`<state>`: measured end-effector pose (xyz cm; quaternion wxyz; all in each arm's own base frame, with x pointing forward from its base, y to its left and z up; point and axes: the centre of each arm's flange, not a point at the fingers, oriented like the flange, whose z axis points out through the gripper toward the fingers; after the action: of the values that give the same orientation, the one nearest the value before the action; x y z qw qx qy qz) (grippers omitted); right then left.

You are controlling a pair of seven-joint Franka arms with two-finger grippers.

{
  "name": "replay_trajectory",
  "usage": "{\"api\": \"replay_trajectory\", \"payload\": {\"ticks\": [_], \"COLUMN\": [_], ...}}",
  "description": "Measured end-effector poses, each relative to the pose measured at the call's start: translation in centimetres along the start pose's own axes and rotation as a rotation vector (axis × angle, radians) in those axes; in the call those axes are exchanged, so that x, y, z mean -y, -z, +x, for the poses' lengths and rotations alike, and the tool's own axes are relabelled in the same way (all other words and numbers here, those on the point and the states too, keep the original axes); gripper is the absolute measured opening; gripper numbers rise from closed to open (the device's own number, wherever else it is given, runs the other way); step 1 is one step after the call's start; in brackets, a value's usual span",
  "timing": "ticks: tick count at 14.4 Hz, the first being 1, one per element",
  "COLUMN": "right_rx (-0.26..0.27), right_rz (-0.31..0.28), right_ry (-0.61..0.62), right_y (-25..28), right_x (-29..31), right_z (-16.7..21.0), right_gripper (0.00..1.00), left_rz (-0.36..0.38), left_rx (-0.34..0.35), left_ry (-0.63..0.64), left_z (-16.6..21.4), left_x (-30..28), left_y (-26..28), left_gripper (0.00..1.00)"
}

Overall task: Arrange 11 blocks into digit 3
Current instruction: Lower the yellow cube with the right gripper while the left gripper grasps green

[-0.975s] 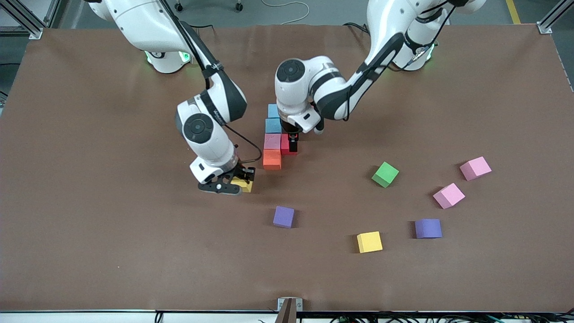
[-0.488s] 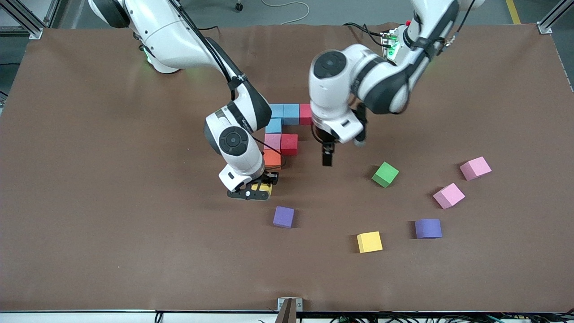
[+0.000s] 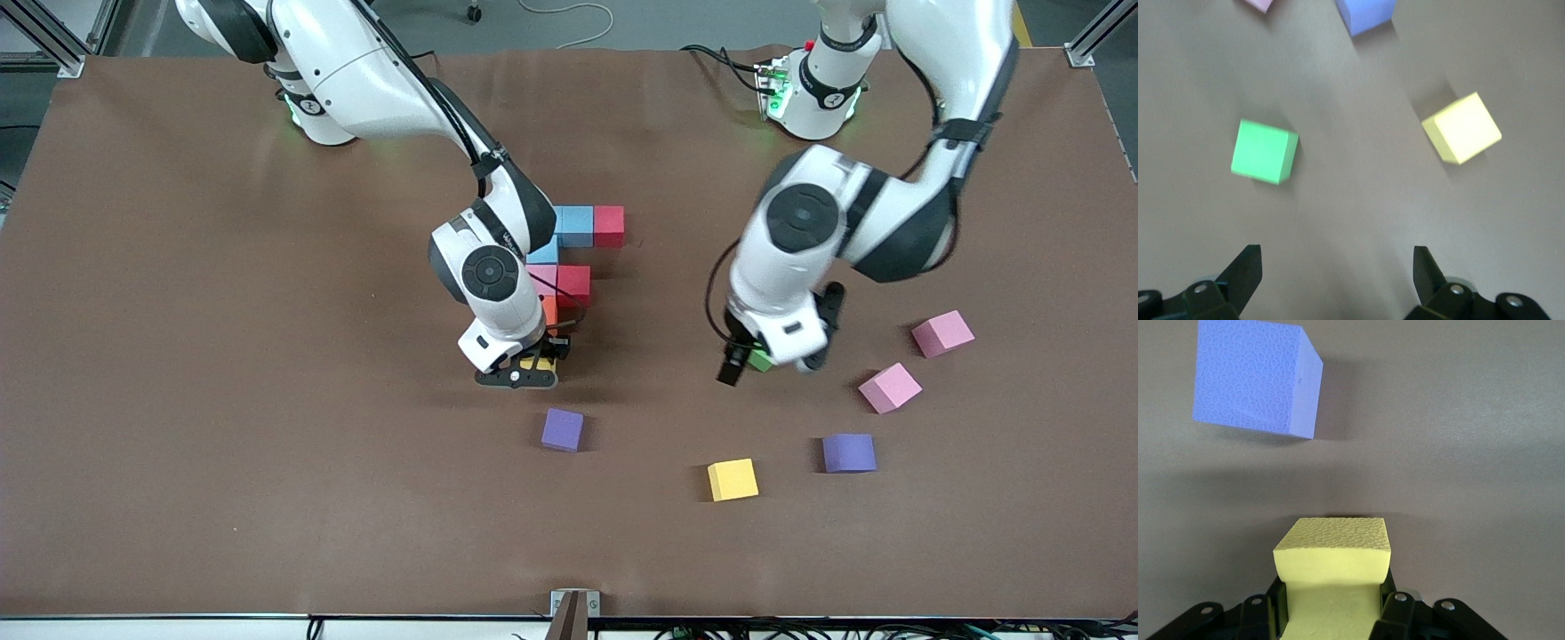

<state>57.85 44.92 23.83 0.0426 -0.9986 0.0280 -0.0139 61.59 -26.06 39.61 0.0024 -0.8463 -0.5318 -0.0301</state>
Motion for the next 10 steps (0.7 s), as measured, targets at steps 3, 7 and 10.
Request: {"api": "replay_trajectory", "payload": {"ticks": [3, 7, 10], "right_rx": [0.005, 0.016, 0.017], "right_rz": [-0.007, -0.022, -0.025], "right_ry": [-0.001, 0.000, 0.002], "right_y": [-0.4, -1.5, -2.2], "right_x": [-0.2, -0.7, -0.8], "right_z": [-0.1, -0.4, -0.6], "right_gripper": [0.53, 0.53, 0.53], "left_rz": [0.011, 0.051, 0.095], "left_rx": [0.013, 0.037, 0.056], "left_ry": [-0.074, -0.216, -0.235], "left_z": [5.3, 9.5, 11.6], "left_x": [0.0, 0.7, 2.0], "left_y": [-0.5, -3.2, -5.4], "left_gripper": [1.00, 1.00, 1.00]}}
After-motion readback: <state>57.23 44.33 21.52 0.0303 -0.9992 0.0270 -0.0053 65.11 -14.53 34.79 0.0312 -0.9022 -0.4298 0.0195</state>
